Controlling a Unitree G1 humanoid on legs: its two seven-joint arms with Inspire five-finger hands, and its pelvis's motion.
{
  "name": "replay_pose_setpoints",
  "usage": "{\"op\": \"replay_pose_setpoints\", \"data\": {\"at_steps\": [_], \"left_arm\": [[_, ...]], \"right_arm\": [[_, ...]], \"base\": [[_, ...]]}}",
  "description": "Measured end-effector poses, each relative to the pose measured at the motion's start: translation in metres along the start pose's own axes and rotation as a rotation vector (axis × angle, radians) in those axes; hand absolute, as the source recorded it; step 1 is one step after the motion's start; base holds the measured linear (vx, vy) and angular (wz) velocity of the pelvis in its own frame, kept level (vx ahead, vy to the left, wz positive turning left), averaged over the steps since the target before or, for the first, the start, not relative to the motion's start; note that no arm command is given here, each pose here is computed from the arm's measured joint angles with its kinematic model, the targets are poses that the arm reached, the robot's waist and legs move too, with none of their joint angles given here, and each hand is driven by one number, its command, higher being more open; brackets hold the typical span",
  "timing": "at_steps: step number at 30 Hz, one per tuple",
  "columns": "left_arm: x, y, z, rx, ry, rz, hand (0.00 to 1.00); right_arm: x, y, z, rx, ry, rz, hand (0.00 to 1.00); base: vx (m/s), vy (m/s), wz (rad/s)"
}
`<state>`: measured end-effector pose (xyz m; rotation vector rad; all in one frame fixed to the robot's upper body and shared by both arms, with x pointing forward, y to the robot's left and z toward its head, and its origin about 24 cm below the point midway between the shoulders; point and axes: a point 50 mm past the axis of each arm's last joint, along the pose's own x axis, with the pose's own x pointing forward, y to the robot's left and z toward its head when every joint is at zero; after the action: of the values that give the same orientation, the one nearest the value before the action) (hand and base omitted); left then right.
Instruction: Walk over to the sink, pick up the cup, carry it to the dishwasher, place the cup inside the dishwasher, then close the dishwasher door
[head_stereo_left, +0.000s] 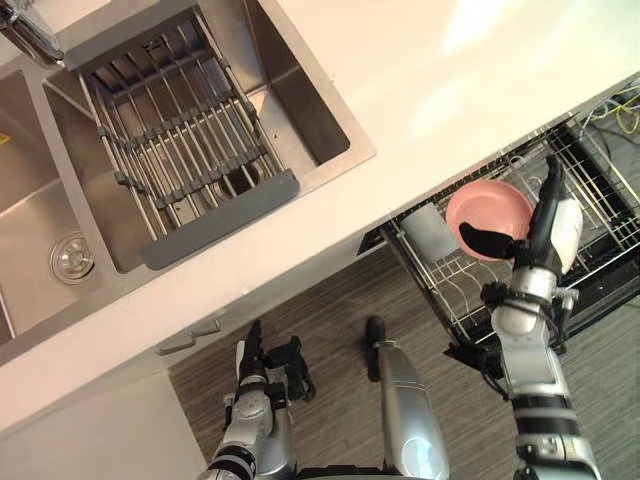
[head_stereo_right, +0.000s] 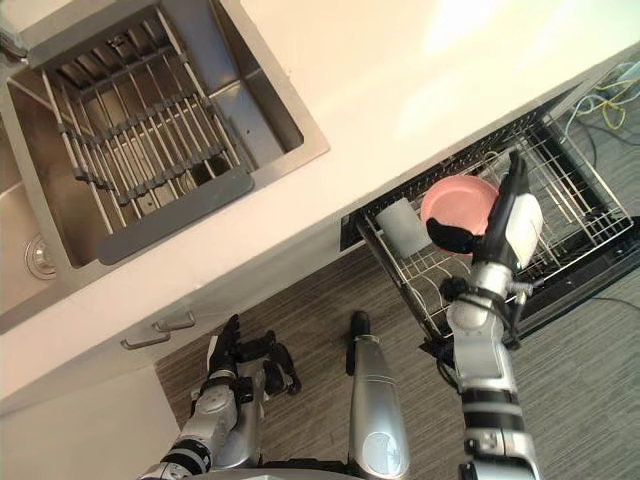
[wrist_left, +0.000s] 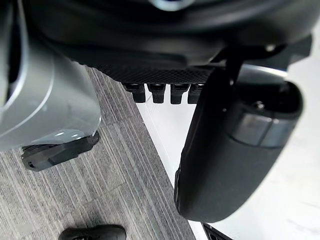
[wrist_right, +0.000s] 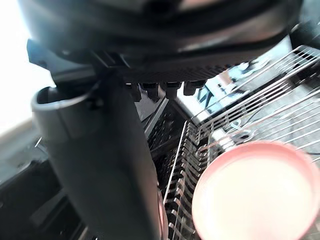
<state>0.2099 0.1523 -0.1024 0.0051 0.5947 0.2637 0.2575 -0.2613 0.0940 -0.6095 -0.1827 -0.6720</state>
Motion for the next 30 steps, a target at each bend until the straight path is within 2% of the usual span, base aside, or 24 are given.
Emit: {"op": "replay_pose_setpoints", "data": {"at_steps": [12,22,30], "left_arm": [[-0.017,0.021,-0.044,0.126,0.133,-0.004,1.00],[-0.034,0.041,-0.077,0.067,0.293,0.069,1.00],[-0.040,0.046,-0.088,0.044,0.342,0.083,1.00]], "right_arm": [[-0.070,-0.033,-0.036,0.000,0.128,-0.022,1.00],[-0.119,-0.072,-0.075,0.291,0.418,-0.212,1.00],[-0.153,-0.059,-0.116,0.540,0.685,-0.251,1.00]], "base": [[0.11,-0.001,-0.03],[0.08,0.046,-0.02],[-0.04,-0.013,-0.08]]}}
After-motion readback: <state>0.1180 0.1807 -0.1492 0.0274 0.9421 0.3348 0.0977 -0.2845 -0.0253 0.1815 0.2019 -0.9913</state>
